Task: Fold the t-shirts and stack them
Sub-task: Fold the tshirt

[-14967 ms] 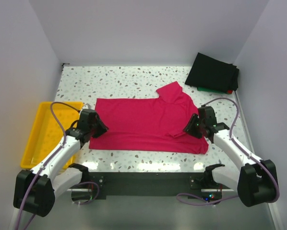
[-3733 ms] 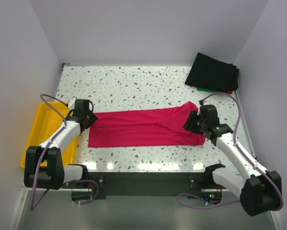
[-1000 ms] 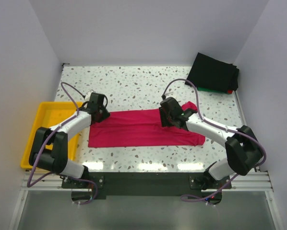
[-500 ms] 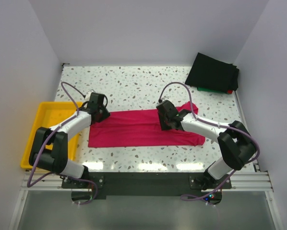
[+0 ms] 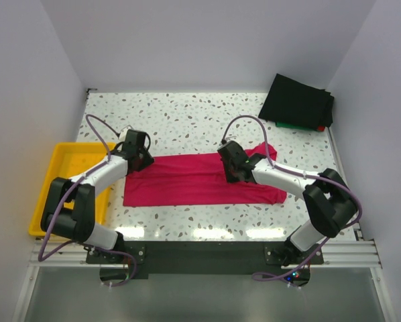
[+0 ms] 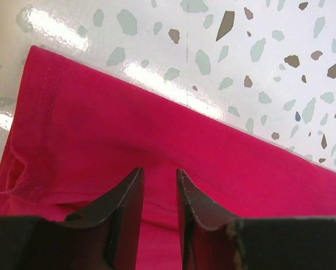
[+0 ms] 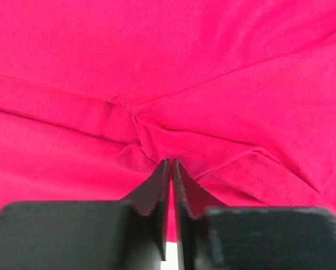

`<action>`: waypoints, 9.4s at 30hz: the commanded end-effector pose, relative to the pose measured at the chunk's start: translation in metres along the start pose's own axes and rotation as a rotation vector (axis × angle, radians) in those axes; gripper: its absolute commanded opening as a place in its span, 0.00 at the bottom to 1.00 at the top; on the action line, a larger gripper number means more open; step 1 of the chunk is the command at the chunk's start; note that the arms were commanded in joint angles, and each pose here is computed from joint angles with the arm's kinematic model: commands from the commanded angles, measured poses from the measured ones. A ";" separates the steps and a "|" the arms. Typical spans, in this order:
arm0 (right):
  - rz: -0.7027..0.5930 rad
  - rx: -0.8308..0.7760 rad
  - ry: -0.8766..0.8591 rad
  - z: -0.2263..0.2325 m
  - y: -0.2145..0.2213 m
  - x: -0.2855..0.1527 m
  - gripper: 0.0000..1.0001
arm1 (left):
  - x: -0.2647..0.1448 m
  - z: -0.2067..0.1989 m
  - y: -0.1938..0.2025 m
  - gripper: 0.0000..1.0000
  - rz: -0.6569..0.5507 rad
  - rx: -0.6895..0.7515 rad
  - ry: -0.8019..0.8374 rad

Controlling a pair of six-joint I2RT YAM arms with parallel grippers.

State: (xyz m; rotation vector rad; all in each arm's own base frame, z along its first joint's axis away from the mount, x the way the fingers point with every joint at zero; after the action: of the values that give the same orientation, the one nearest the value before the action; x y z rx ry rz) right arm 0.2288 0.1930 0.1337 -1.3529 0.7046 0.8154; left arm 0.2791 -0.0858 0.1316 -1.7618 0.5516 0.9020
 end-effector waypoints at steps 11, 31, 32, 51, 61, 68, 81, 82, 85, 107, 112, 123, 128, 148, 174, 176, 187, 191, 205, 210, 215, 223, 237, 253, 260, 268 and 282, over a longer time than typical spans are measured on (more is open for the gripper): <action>-0.037 -0.006 -0.002 0.002 -0.006 -0.012 0.21 | 0.004 -0.009 -0.008 0.34 -0.038 0.021 0.040; -0.033 -0.140 0.048 -0.009 -0.002 -0.010 0.48 | 0.003 -0.010 -0.008 0.34 -0.034 0.031 0.054; -0.028 -0.140 0.044 -0.008 -0.003 -0.009 0.47 | 0.002 -0.010 -0.008 0.34 -0.034 0.031 0.054; 0.038 -0.058 -0.087 0.011 -0.001 -0.004 0.04 | 0.004 -0.008 -0.006 0.34 -0.032 0.031 0.048; 0.051 0.044 -0.164 0.024 -0.004 -0.005 0.00 | 0.005 -0.008 -0.005 0.34 -0.028 0.032 0.048; 0.053 0.102 -0.183 0.029 -0.004 -0.003 0.01 | 0.005 -0.008 -0.005 0.34 -0.027 0.035 0.047; -0.110 0.252 -0.137 -0.011 -0.027 -0.044 0.49 | -0.007 -0.029 -0.003 0.36 -0.022 0.122 0.193; -0.112 0.279 -0.134 -0.018 -0.029 -0.043 0.49 | -0.007 -0.034 -0.003 0.36 -0.023 0.144 0.205; -0.074 0.358 -0.132 -0.037 -0.030 -0.029 0.49 | -0.009 -0.049 0.008 0.36 0.002 0.209 0.219; 0.064 0.477 -0.027 -0.060 -0.026 0.054 0.49 | -0.008 -0.056 0.126 0.28 0.139 0.498 0.094; 0.075 0.368 0.016 -0.049 -0.063 0.076 0.49 | -0.028 -0.053 0.154 0.28 0.166 0.438 0.101; 0.178 0.079 0.058 -0.011 -0.138 0.161 0.49 | -0.081 -0.098 0.173 0.29 0.213 0.275 0.383; 0.124 -0.058 0.027 0.014 -0.174 0.187 0.49 | -0.092 -0.134 0.150 0.30 0.142 0.314 0.421; -0.078 0.110 -0.121 0.020 -0.209 0.067 0.53 | -0.073 -0.112 0.149 0.28 0.115 0.581 0.361; 0.130 0.042 0.007 0.009 -0.161 0.187 0.15 | -0.055 -0.145 0.183 0.27 0.235 0.591 0.474; 0.084 0.041 0.002 0.012 -0.178 0.188 0.15 | -0.050 -0.153 0.180 0.27 0.240 0.580 0.481; -0.086 0.028 -0.130 0.030 -0.233 0.149 0.39 | -0.061 -0.186 0.141 0.30 0.172 0.554 0.589; -0.180 0.031 -0.168 0.031 -0.259 0.094 0.50 | -0.082 -0.188 0.123 0.35 0.119 0.541 0.644; -0.149 0.227 -0.298 0.012 -0.193 -0.027 0.60 | -0.119 -0.107 0.101 0.45 0.056 0.401 0.521; -0.054 0.216 -0.336 0.018 -0.082 -0.033 0.57 | -0.115 -0.072 0.119 0.41 0.125 0.386 0.506; 0.021 0.219 -0.405 0.015 -0.004 -0.059 0.53 | -0.109 -0.053 0.138 0.40 0.207 0.450 0.515; 0.097 0.153 -0.436 0.011 0.055 -0.081 0.50 | -0.101 -0.041 0.158 0.40 0.303 0.472 0.529; 0.139 0.016 -0.443 0.062 0.075 -0.077 0.43 | -0.089 -0.036 0.179 0.42 0.375 0.483 0.533; 0.171 -0.021 -0.374 0.074 0.092 -0.056 0.30 | -0.079 -0.030 0.192 0.40 0.413 0.458 0.510; 0.171 -0.021 -0.354 0.068 0.098 -0.059 0.10 | -0.077 -0.028 0.193 0.37 0.422 0.461 0.491; 0.158 -0.012 -0.328 0.050 0.102 -0.068 0.00 | -0.077 -0.025 0.194 0.28 0.428 0.466 0.475; 0.137 -0.013 -0.323 0.058 0.094 -0.070 0.27 | -0.079 -0.023 0.194 0.26 0.430 0.460 0.486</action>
State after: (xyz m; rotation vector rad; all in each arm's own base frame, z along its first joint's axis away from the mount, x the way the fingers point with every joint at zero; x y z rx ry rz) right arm 0.1029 0.2379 0.1396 -1.1494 0.5668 1.1618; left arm 0.1068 -0.1927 0.0959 -1.5053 1.3713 0.4685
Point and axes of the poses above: each gripper's point midway between its finger pads, its own x axis out along the fingers, its own z axis along the line the jaws close on, y = z × x, the point moved 10 cm from there along -x, back along the fingers, and after that the axes turned 12 degrees about x, right-handed, at the moved point
